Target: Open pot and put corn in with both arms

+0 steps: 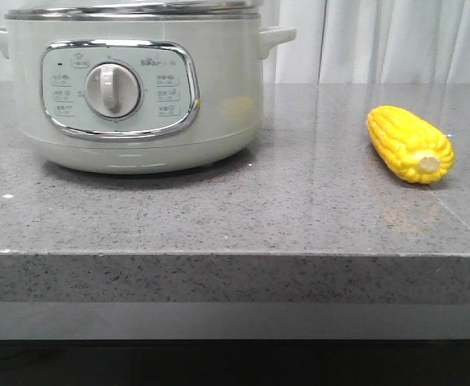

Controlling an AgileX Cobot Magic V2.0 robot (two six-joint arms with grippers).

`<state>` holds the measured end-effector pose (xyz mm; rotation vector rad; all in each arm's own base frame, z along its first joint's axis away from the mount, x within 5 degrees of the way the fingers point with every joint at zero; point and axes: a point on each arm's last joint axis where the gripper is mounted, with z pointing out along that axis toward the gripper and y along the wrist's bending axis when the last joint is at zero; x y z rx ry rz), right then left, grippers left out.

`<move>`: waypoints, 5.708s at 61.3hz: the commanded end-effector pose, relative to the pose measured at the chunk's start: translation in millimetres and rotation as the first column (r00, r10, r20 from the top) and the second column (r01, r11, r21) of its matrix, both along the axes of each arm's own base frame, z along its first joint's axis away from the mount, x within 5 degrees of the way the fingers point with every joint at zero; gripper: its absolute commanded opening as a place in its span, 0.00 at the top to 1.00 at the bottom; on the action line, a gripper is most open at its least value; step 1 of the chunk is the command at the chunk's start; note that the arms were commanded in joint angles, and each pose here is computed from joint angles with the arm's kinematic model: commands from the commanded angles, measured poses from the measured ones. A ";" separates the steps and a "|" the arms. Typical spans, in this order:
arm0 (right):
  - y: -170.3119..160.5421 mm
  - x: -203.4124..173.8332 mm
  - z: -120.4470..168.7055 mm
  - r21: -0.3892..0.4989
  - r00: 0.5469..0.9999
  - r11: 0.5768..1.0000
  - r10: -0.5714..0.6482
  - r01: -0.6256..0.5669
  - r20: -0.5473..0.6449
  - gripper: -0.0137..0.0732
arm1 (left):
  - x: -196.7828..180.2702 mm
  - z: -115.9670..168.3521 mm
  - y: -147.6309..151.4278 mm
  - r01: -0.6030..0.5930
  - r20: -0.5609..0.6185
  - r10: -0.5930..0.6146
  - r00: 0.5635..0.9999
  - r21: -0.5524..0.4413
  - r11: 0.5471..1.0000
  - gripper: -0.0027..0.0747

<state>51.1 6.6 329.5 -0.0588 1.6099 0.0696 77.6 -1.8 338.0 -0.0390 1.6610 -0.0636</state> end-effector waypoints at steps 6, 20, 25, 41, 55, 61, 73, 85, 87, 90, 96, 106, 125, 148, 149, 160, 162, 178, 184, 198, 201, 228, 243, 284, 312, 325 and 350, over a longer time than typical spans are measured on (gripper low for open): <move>-1.2 1.9 16.0 -0.004 0.998 1.000 -0.016 0.016 0.068 0.91 | 1.7 16.6 0.6 -0.006 0.082 0.007 0.997 -0.009 1.000 0.95; -1.2 1.9 16.0 -0.004 0.998 1.000 -0.016 0.016 0.068 0.50 | 1.7 16.6 0.6 -0.007 0.082 0.007 0.997 -0.009 1.000 0.25; -1.2 1.9 16.0 -0.004 0.998 1.000 -0.016 0.016 0.068 0.31 | 2.3 16.6 0.7 -0.008 0.099 0.009 0.995 -0.009 1.000 0.07; -1.2 1.9 16.0 -0.004 0.998 1.000 -0.016 0.016 0.068 0.22 | 7.1 20.9 -1.8 0.017 0.050 -0.013 0.999 -0.086 0.996 0.13; -1.2 1.9 16.1 -0.004 0.997 1.000 -0.016 0.016 0.069 0.22 | 40.6 57.3 -13.7 0.134 -0.209 -0.150 0.966 -0.090 0.987 0.14; -1.2 1.9 16.1 -0.004 0.997 1.000 -0.016 0.016 0.069 0.22 | 61.2 74.0 -22.8 0.233 -0.249 -0.255 0.935 -0.113 0.966 0.14; -1.2 1.9 16.0 -0.004 0.998 1.000 -0.016 0.016 0.068 0.22 | 110.2 100.1 -36.1 0.363 -0.347 -0.409 0.844 -0.193 0.912 0.14; -1.2 1.9 16.0 -0.004 0.998 1.000 -0.016 0.016 0.068 0.22 | 157.6 123.2 -53.1 0.464 -0.383 -0.510 0.770 -0.213 0.860 0.14; -1.2 1.9 15.9 -0.004 0.998 1.000 -0.016 0.016 0.067 0.22 | 164.0 127.2 -59.3 0.485 -0.378 -0.525 0.763 -0.202 0.851 0.14; -1.2 1.9 15.9 -0.004 0.998 1.000 -0.016 0.016 0.067 0.22 | 172.9 131.7 -69.7 0.516 -0.374 -0.548 0.748 -0.189 0.835 0.14; -1.2 1.9 15.9 -0.004 0.998 1.000 -0.016 0.016 0.066 0.22 | 192.0 134.8 -91.4 0.551 -0.390 -0.566 0.726 -0.161 0.819 0.14; -1.2 1.9 15.9 -0.004 0.998 1.000 -0.016 0.016 0.066 0.22 | 224.9 129.5 -123.8 0.566 -0.445 -0.537 0.716 -0.080 0.821 0.14; -1.2 1.9 15.9 -0.004 0.998 1.000 -0.016 0.016 0.066 0.22 | 263.1 109.3 -152.6 0.588 -0.486 -0.541 0.686 -0.067 0.806 0.14; -1.2 1.9 15.9 -0.004 0.998 1.000 -0.016 0.016 0.066 0.22 | 270.7 101.8 -153.0 0.578 -0.505 -0.517 0.691 -0.042 0.815 0.43; -1.2 1.9 15.9 -0.004 0.998 1.000 -0.016 0.016 0.066 0.22 | 270.7 101.8 -153.0 0.578 -0.505 -0.517 0.691 -0.042 0.815 0.45; -1.2 1.9 15.9 -0.004 0.998 1.000 -0.016 0.016 0.066 0.22 | 270.7 101.8 -153.0 0.578 -0.505 -0.517 0.691 -0.042 0.815 0.69; -1.2 1.9 15.9 -0.004 0.998 1.000 -0.016 0.016 0.066 0.22 | 270.7 101.8 -153.0 0.578 -0.505 -0.517 0.691 -0.042 0.815 0.73; -1.2 1.9 15.9 -0.004 0.998 1.000 -0.016 0.016 0.066 0.22 | 267.3 118.1 -151.8 0.581 -0.463 -0.526 0.714 -0.029 0.813 0.85; -1.2 1.9 15.9 -0.004 0.998 1.000 -0.016 0.016 0.066 0.22 | 260.5 133.8 -150.1 0.593 -0.450 -0.537 0.714 -0.019 0.805 0.85; -1.2 1.9 15.8 -0.004 0.998 1.000 -0.016 0.016 0.065 0.22 | 241.3 158.5 -144.9 0.615 -0.433 -0.558 0.708 -0.010 0.788 0.85; -1.2 1.9 15.8 -0.004 0.998 1.000 -0.016 0.016 0.065 0.22 | 235.9 162.8 -143.4 0.619 -0.427 -0.564 0.707 -0.011 0.785 0.85; -1.1 5.7 4.2 -0.006 1.000 1.000 -0.015 0.015 0.027 0.22 | 148.6 185.1 -126.0 0.677 -0.393 -0.622 0.677 0.001 0.736 0.85; -1.2 6.2 3.8 -0.005 0.999 1.000 -0.017 0.017 0.034 0.22 | 92.6 153.5 -109.2 0.680 -0.364 -0.637 0.680 -0.013 0.733 0.85; 1.1 46.3 2.1 0.041 0.991 0.999 0.000 0.006 -0.137 0.22 | -0.3 75.8 -62.6 0.659 -0.335 -0.626 0.704 -0.022 0.752 0.85; 10.7 177.1 0.9 0.210 0.880 0.977 0.070 0.034 -0.471 0.14 | -0.4 76.4 -62.6 0.658 -0.332 -0.626 0.705 -0.021 0.753 0.85; 34.9 220.0 -5.6 0.216 0.829 0.976 0.150 -0.036 -0.540 0.09 | -0.4 76.4 -62.6 0.659 -0.332 -0.626 0.705 -0.019 0.752 0.85; 56.4 278.2 -49.2 0.272 0.715 0.962 0.202 -0.018 -0.669 0.09 | 0.0 77.1 -62.6 0.657 -0.324 -0.626 0.709 -0.018 0.754 0.85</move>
